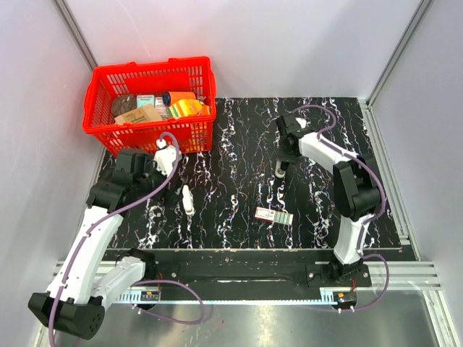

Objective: Unload the staples from the stapler

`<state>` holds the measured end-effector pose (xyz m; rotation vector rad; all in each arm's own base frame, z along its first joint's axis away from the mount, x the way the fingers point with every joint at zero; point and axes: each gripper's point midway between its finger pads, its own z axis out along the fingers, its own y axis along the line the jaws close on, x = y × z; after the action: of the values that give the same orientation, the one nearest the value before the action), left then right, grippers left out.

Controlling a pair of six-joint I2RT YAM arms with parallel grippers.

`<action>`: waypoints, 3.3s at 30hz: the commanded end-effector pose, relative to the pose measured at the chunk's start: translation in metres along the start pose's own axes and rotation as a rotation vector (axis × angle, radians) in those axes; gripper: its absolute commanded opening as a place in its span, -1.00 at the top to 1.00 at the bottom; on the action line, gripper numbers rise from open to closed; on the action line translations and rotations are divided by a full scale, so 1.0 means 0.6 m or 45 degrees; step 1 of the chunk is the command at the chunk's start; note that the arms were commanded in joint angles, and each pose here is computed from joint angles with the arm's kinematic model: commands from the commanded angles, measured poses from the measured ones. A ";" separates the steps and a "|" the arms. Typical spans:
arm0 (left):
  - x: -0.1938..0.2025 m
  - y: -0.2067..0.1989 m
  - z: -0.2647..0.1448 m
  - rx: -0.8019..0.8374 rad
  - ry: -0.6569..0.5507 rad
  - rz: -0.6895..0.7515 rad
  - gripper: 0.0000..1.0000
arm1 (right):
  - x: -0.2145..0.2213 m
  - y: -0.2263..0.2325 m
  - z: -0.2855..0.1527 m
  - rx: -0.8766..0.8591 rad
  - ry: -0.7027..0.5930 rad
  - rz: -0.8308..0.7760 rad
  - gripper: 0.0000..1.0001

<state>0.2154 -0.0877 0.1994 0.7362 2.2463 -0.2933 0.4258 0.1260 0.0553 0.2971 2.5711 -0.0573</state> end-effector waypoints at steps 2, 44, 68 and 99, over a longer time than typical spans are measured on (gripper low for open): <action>-0.048 -0.036 0.003 0.128 -0.111 0.081 -0.98 | -0.020 0.133 -0.145 -0.450 -0.118 0.177 1.00; -0.008 -0.086 0.057 0.302 0.021 0.188 -0.98 | 0.293 0.287 -0.172 -0.405 0.321 -0.430 0.71; -0.001 -0.084 0.037 0.269 -0.039 0.236 -0.98 | 0.306 0.304 -0.177 -0.311 0.350 -0.531 0.13; -0.052 -0.111 0.120 0.460 -0.109 0.180 -0.97 | 0.141 0.345 -0.358 -0.755 -0.090 0.248 1.00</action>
<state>0.2250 -0.1661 0.1699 1.0280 2.1313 -0.5777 0.2795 0.3638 0.1652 0.1025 2.5076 0.5832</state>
